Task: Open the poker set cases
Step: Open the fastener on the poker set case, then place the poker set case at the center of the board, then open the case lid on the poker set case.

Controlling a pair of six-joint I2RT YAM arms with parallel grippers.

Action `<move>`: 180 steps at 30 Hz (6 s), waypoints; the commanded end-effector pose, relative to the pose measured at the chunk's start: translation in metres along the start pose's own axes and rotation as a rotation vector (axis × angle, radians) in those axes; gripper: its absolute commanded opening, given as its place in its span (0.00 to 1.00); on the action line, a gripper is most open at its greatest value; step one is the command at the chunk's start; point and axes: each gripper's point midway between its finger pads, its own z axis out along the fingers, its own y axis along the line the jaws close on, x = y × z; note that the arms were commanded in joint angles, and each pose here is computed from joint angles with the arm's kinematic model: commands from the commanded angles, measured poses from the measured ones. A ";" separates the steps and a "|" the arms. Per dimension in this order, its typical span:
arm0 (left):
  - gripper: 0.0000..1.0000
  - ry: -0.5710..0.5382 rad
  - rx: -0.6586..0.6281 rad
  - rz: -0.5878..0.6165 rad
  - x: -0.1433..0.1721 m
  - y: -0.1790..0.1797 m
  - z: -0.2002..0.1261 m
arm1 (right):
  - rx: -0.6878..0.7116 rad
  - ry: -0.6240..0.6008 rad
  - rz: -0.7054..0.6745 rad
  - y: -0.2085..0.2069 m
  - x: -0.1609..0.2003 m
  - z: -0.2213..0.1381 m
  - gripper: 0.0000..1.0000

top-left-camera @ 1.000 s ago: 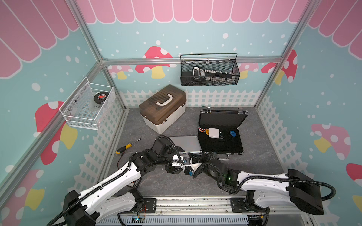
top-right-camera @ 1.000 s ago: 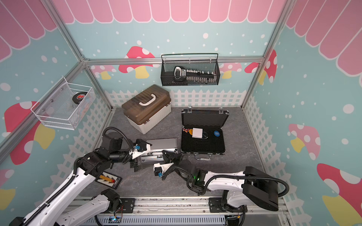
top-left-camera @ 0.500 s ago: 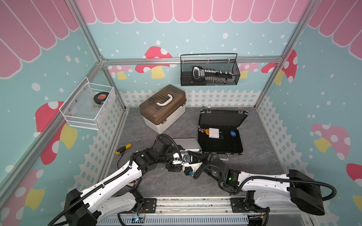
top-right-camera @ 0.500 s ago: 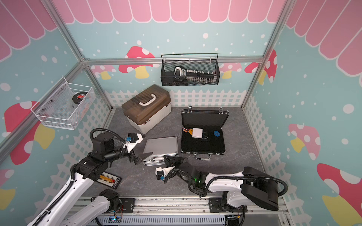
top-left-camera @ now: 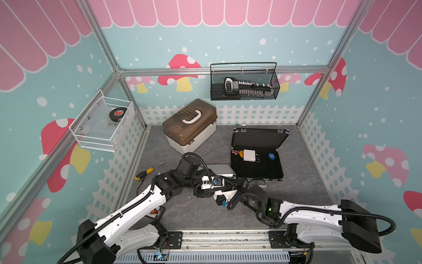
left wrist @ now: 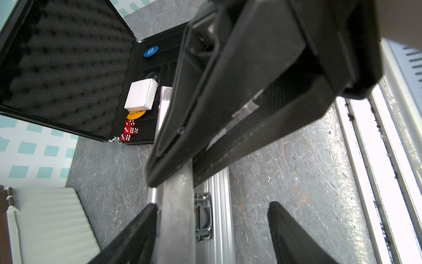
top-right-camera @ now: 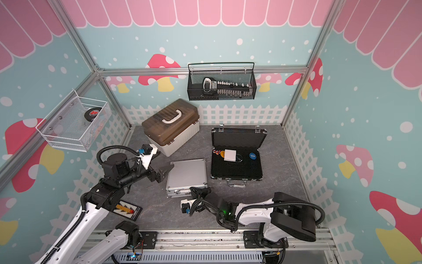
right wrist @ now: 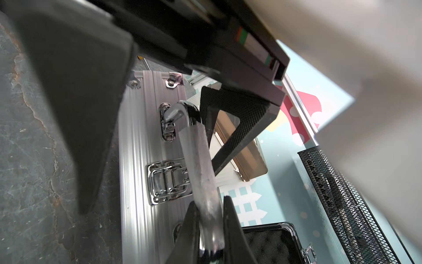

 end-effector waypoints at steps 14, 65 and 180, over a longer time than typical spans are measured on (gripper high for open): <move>0.65 0.002 0.240 -0.144 -0.006 -0.036 -0.013 | 0.208 -0.061 0.084 -0.056 -0.028 0.007 0.00; 0.68 0.189 0.243 -0.209 0.027 -0.037 0.000 | 0.261 -0.069 0.092 -0.072 -0.035 0.008 0.00; 0.98 -0.104 -0.536 -1.893 0.171 0.054 -0.023 | -0.370 0.121 0.848 0.116 0.033 -0.027 0.40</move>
